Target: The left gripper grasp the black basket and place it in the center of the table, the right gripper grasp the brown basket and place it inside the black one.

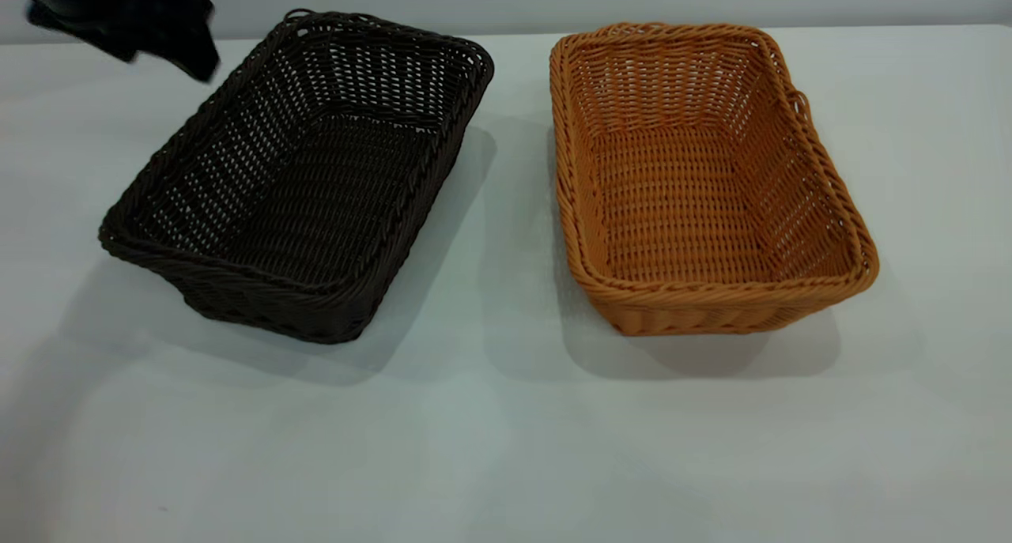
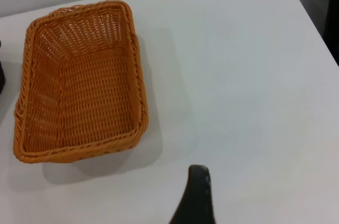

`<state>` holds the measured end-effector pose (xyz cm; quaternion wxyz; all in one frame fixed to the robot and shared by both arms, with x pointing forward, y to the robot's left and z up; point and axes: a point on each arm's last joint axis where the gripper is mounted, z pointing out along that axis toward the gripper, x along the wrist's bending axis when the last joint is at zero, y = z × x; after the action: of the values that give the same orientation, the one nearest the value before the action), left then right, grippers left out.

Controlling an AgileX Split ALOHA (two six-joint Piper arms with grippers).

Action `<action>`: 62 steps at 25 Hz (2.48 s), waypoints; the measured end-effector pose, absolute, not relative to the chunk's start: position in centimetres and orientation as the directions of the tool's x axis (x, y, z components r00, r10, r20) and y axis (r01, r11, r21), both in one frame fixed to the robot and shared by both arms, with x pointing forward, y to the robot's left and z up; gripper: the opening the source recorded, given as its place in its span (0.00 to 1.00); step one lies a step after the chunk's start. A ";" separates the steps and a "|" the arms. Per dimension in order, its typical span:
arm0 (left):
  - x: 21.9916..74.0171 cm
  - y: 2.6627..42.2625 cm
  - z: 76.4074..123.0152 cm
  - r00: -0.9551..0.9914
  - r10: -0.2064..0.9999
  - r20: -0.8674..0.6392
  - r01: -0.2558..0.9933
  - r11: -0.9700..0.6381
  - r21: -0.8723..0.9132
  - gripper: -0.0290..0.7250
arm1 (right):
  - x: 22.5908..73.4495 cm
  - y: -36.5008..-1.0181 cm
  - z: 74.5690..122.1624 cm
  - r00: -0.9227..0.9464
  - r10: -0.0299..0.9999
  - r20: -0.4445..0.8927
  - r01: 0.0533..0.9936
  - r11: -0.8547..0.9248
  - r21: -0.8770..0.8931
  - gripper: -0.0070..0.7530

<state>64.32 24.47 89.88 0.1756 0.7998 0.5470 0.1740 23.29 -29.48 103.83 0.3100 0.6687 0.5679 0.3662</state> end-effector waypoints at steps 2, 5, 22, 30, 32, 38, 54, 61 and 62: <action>65.3 24.2 88.6 0.349 0.933 0.087 0.816 -0.348 0.462 0.77 | 23.7 -29.5 103.9 0.091 0.986 0.136 0.557 -0.164 0.814 0.79; 66.5 23.6 86.9 0.362 0.928 0.085 0.818 -0.360 0.449 0.77 | 25.3 -29.6 104.0 0.104 0.986 0.133 0.626 -0.169 0.762 0.79; 69.6 22.2 80.7 0.374 0.924 0.085 0.809 -0.370 0.457 0.16 | 40.2 -27.4 102.9 0.149 0.898 0.414 0.910 -0.288 0.297 0.79; 70.1 22.1 82.4 0.377 0.920 0.103 0.780 -0.375 0.500 0.15 | 46.4 -26.0 96.7 0.310 0.766 0.564 0.925 -0.380 0.008 0.79; 70.4 22.0 83.5 0.379 0.918 0.113 0.763 -0.379 0.524 0.15 | 47.4 -25.5 94.7 0.358 0.741 0.568 0.917 -0.395 -0.062 0.79; 71.6 21.9 86.1 0.395 0.905 0.157 0.704 -0.408 0.581 0.15 | 49.1 -23.4 88.5 0.471 0.719 0.512 0.878 -0.437 -0.195 0.79; 71.7 21.9 86.2 0.402 0.901 0.161 0.702 -0.416 0.578 0.15 | 52.9 -22.1 81.6 0.703 0.548 0.454 0.693 -0.671 -0.264 0.78; 71.7 21.9 86.2 0.402 0.901 0.161 0.702 -0.416 0.577 0.15 | 52.8 -22.2 79.8 0.766 0.506 0.395 0.620 -0.744 -0.249 0.55; 71.7 21.9 86.2 0.402 0.901 0.161 0.702 -0.416 0.577 0.15 | 52.8 -22.3 79.6 0.770 0.508 0.387 0.616 -0.750 -0.240 0.49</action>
<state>71.66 21.85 86.17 0.2152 0.8091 0.4955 0.2311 52.81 -22.29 79.56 -0.1793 0.9234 0.3044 0.1502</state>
